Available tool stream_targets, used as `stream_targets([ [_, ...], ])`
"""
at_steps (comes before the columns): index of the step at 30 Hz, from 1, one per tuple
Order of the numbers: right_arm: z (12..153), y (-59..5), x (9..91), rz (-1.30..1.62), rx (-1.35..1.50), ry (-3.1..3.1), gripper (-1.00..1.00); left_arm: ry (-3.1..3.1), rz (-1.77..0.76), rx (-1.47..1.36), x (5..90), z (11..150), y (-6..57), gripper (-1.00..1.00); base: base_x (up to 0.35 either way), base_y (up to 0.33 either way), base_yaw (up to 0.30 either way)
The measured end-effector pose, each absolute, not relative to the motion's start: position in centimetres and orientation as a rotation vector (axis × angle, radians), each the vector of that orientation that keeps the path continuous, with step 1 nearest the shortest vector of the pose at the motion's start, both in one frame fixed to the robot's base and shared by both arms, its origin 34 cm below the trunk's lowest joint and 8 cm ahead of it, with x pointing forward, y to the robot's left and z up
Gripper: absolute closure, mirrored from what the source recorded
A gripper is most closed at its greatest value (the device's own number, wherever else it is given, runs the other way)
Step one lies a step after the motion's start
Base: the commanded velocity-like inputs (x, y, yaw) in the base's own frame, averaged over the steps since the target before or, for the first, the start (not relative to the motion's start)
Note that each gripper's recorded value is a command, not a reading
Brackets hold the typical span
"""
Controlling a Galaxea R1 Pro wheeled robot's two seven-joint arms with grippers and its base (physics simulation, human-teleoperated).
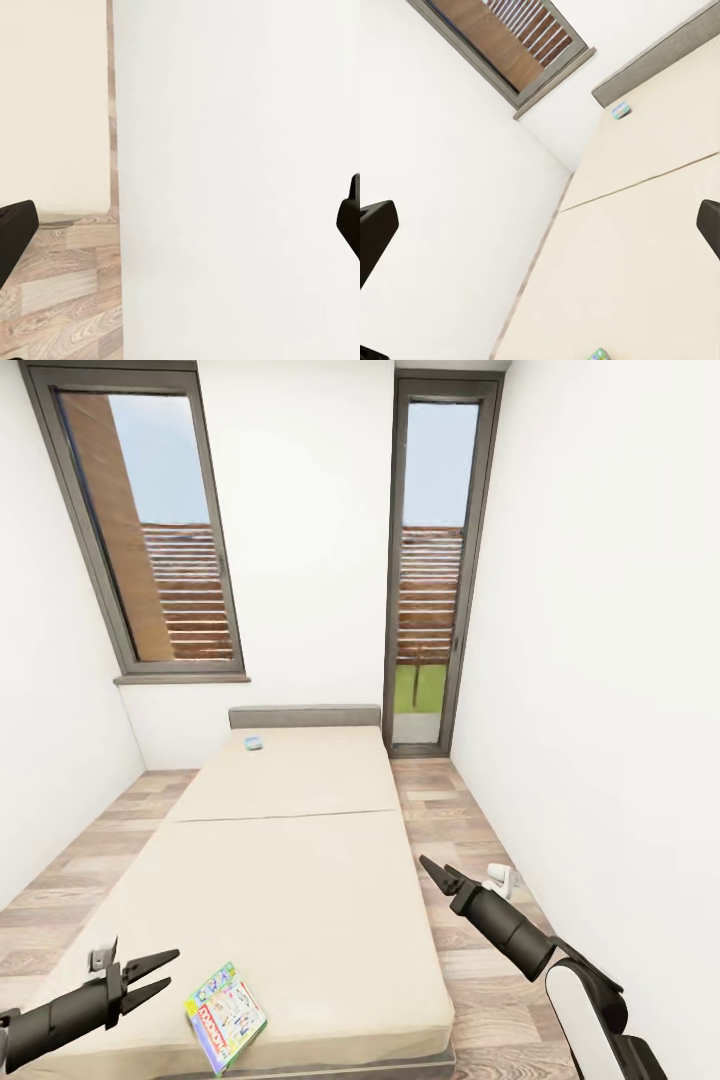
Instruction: Put all the toys in the child's room - the three board games (two on the bed and one on the table), the two jigsaw puzzles on the table, and the tennis ball on the table - inside the toy box on the table in the child's room.
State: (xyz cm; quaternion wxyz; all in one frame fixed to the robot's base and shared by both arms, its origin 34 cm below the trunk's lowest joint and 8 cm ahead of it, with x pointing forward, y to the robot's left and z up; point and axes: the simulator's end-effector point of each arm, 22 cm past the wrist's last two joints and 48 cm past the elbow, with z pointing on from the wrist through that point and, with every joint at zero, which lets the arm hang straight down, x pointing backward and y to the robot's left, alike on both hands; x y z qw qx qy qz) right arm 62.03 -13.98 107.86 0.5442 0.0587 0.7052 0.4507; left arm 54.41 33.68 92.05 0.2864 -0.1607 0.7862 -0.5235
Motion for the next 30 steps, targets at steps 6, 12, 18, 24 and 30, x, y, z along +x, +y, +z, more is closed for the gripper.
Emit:
stream_targets([
  [6,107.3,-14.0,62.2,1.069,0.138,1.672,-1.00,2.116,-1.339,-0.405,54.8,90.8,34.1,-1.00,0.000,0.000,0.000],
  [12,106.7,-14.0,62.4,1.068,0.137,1.672,-1.00,2.124,-1.316,-0.402,55.0,89.9,34.2,-1.00,0.000,0.000,0.000],
  [18,106.0,-14.1,62.5,1.066,0.135,1.673,-1.00,2.126,-1.312,-0.399,55.2,89.2,34.2,-1.00,0.000,0.000,0.000],
  [24,105.8,-14.6,61.8,1.115,0.075,1.668,-1.00,2.128,-1.309,-0.397,55.3,88.5,34.2,-1.00,0.000,0.000,0.000],
  [30,107.9,-14.2,59.8,1.304,0.011,1.575,-1.00,2.129,-1.309,-0.396,55.5,87.8,34.2,-1.00,0.000,0.000,0.000],
])
